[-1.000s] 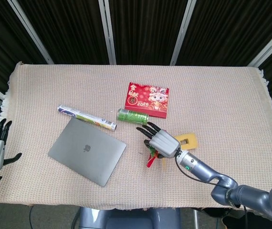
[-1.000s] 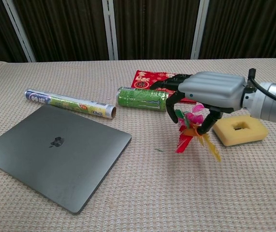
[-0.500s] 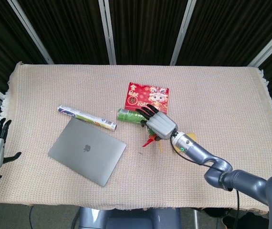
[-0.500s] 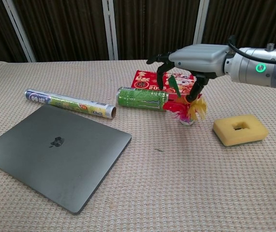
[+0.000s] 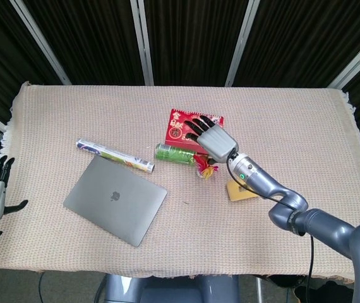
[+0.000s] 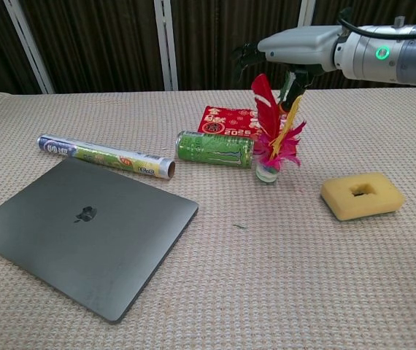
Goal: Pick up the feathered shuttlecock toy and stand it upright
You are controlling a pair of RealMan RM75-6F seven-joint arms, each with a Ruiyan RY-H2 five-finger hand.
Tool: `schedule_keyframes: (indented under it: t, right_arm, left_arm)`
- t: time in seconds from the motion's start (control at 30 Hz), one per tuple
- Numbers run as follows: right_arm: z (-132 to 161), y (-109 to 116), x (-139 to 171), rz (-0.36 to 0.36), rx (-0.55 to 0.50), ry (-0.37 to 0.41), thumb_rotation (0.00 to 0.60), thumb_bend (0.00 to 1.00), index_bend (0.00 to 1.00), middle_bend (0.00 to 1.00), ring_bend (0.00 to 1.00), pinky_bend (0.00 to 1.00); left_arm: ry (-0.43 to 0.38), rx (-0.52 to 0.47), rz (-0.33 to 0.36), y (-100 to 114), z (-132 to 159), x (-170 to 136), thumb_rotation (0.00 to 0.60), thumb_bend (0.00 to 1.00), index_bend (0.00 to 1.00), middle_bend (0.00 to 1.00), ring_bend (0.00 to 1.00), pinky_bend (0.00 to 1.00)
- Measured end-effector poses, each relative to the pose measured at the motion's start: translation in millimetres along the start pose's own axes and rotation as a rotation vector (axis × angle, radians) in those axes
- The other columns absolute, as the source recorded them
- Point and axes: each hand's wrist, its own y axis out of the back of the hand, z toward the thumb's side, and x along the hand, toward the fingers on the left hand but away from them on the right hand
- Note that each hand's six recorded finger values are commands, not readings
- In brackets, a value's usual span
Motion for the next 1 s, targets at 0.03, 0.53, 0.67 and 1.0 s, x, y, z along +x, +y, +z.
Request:
schedule_keyframes:
  t: [0.03,0.53,0.67,1.0]
  right_arm:
    - [-1.9,4.1,0.1,-0.006,0.004,-0.003,0.6,0.27,0.19,0.0,0.0,0.0]
    - [2.0,40.7,27.4,-0.053,-0.013,-0.019,0.6,0.26,0.11,0.0,0.0,0.0]
    - [2.9,37.0,36.4,-0.044,-0.025,-0.039,0.6,0.25,0.09,0.0,0.0,0.0]
    - [-7.1,47.6,50.2,-0.084,-0.013,-0.088,0.6,0.2,0.06,0.0,0.0,0.0]
  left_arm:
    - [0.0,-0.003,0.001,0.5,-0.2,0.0,0.6,0.04,0.0,0.0,0.0,0.0]
    - [-0.037,-0.037,0.015,9.1,0.5,-6.3,0.6,0.04,0.0,0.0,0.0,0.0]
    - [-0.054,-0.044,0.028,12.7,3.4,-9.9,0.6,0.04,0.0,0.0,0.0,0.0]
    - [-0.064,-0.052,0.036,15.9,5.2,-13.6,0.6,0.04,0.0,0.0,0.0,0.0]
